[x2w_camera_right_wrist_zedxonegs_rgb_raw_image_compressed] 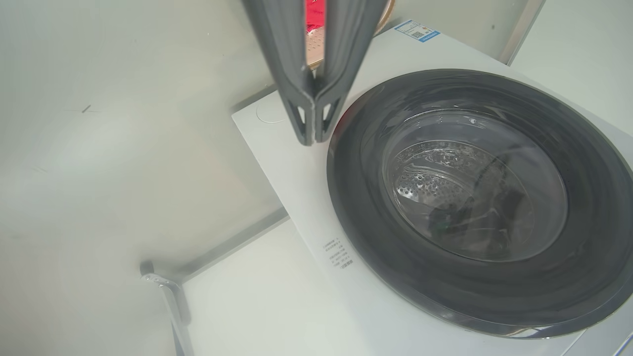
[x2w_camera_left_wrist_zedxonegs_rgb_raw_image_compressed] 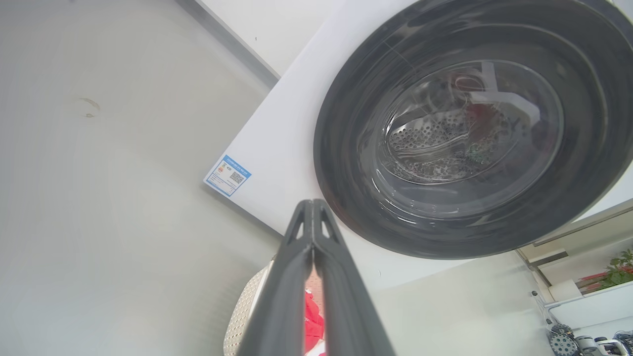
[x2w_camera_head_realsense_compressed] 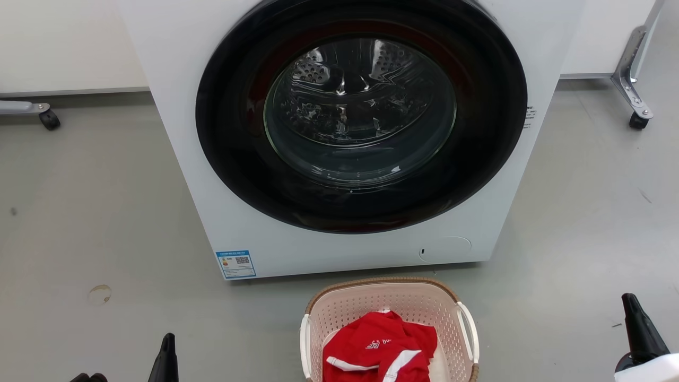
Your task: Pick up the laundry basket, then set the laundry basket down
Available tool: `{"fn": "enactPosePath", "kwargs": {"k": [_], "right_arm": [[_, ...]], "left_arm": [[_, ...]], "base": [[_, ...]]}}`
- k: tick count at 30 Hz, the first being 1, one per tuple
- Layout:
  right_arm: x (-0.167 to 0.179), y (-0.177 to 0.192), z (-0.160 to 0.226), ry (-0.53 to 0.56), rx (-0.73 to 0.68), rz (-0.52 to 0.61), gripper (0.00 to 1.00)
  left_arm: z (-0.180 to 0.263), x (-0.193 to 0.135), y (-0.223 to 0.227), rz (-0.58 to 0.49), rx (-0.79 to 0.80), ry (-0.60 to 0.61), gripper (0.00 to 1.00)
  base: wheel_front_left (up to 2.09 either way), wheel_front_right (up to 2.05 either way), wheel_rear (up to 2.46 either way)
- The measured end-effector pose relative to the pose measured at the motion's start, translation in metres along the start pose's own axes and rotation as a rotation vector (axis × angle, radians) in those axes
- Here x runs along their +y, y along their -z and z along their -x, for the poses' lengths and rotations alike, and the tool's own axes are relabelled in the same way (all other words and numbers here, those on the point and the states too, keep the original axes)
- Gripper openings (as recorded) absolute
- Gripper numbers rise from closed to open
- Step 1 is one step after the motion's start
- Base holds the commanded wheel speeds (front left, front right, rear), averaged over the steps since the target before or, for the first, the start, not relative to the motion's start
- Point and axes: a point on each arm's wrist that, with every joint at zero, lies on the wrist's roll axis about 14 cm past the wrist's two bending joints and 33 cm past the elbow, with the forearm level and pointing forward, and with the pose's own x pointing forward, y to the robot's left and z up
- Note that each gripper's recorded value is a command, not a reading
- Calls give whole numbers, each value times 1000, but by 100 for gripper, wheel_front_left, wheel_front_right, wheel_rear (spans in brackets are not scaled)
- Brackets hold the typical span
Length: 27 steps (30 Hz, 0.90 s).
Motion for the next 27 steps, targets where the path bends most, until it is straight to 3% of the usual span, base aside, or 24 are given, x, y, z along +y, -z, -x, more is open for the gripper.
{"fn": "enactPosePath", "kwargs": {"k": [27], "right_arm": [[0, -10, -19, 16, -14, -305, 0]], "left_arm": [[-13, -6, -9, 304, 9, 25, 0]], "base": [[0, 0, 0]]}}
